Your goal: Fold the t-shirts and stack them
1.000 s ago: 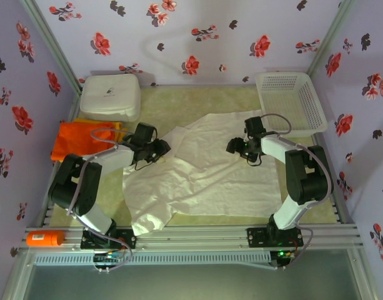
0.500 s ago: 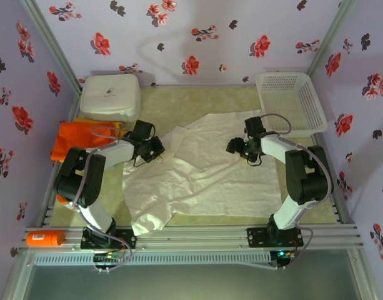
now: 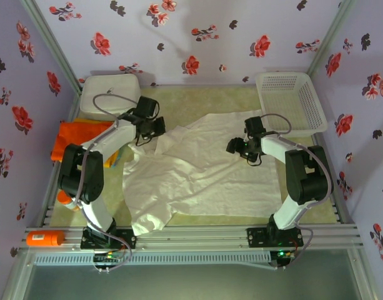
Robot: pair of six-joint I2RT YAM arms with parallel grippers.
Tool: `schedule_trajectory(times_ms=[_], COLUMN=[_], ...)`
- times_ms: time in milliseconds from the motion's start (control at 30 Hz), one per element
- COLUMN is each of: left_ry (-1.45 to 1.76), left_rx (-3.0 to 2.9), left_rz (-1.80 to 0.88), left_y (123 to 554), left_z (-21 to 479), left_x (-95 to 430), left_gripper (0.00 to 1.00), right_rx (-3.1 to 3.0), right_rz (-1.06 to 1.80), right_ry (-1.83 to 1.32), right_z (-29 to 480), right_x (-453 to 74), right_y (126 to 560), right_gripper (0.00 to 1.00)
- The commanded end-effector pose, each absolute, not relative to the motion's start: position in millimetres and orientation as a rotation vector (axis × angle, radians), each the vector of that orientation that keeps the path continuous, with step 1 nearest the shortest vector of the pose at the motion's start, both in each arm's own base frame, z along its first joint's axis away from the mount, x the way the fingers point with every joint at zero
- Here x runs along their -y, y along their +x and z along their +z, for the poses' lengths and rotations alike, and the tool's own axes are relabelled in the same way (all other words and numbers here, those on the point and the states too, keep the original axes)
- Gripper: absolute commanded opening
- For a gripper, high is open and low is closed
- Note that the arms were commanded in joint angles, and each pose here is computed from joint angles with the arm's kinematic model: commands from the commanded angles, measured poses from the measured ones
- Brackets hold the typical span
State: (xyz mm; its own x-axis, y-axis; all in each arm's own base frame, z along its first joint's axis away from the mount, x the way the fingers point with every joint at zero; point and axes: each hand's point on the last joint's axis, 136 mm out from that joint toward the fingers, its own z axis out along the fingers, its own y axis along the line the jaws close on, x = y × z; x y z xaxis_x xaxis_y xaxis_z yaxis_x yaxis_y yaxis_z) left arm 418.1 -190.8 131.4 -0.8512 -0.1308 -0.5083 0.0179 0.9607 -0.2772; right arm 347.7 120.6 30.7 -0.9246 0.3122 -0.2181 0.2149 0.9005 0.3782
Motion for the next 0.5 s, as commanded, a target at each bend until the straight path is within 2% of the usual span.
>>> schedule_trajectory(times_ms=[0, 267, 467], left_ry=[0.134, 0.288, 0.333], left_rx=[-2.516, -2.346, -2.250], left_rz=[-0.145, 0.034, 0.104], left_y=[433, 502, 558], left_z=[150, 190, 199], left_x=[176, 171, 164], left_gripper=[0.00, 0.00, 0.00], right_rx=[-2.803, -2.793, -2.796], right_rz=[0.483, 0.477, 0.481], right_ry=[0.377, 0.367, 0.375], right_z=[40, 50, 52], right_x=[-120, -119, -119], right_y=[346, 347, 344], right_gripper=[0.74, 0.74, 0.74])
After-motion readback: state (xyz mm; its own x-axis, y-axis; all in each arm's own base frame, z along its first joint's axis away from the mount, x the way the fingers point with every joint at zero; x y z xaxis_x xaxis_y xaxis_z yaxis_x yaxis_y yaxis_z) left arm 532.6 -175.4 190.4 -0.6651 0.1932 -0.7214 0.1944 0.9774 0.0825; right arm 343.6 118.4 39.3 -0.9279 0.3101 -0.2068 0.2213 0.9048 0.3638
